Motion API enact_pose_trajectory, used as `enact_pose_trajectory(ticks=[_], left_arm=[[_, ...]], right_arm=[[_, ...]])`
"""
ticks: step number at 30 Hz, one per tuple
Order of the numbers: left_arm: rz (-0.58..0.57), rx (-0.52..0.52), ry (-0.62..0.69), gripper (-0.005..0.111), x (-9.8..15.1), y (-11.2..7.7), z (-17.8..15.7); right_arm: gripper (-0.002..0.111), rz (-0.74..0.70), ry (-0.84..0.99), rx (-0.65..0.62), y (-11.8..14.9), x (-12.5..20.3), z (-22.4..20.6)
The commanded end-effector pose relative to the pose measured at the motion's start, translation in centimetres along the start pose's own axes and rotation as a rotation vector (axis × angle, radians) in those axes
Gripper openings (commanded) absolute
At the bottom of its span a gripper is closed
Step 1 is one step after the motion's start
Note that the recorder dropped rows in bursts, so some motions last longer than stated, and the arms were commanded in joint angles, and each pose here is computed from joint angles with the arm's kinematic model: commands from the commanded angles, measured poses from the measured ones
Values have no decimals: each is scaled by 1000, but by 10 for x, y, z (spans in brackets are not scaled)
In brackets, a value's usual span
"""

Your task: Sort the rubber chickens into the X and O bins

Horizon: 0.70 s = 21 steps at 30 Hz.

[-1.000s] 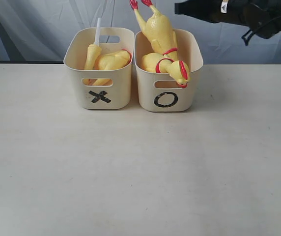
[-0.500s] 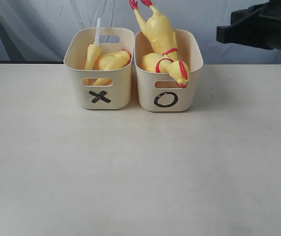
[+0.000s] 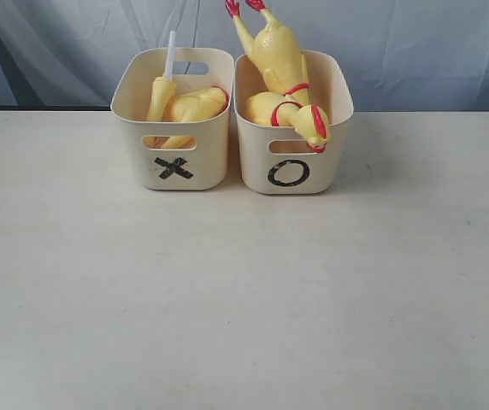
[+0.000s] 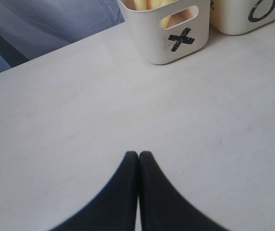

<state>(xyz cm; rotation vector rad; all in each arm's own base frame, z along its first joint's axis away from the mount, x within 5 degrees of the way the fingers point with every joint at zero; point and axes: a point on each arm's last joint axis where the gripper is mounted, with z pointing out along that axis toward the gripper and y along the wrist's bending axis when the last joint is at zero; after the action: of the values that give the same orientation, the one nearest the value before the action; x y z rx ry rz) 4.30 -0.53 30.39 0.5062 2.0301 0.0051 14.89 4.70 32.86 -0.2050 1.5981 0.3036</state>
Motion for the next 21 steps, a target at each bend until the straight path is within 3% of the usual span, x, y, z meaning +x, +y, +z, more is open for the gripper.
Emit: enact_pose_trajectory(ticks=[1, 11, 21], left_arm=[[6, -4, -11, 0, 0, 0, -1], [2, -12, -29, 0, 1, 1, -4], [-87, -182, -117, 0, 12, 4, -27]], right_arm=[[0, 6, -55, -1, 1, -7, -13], [0, 5, -73, -3, 1, -9, -17], [0, -5, -235, 21, 0, -28, -55]])
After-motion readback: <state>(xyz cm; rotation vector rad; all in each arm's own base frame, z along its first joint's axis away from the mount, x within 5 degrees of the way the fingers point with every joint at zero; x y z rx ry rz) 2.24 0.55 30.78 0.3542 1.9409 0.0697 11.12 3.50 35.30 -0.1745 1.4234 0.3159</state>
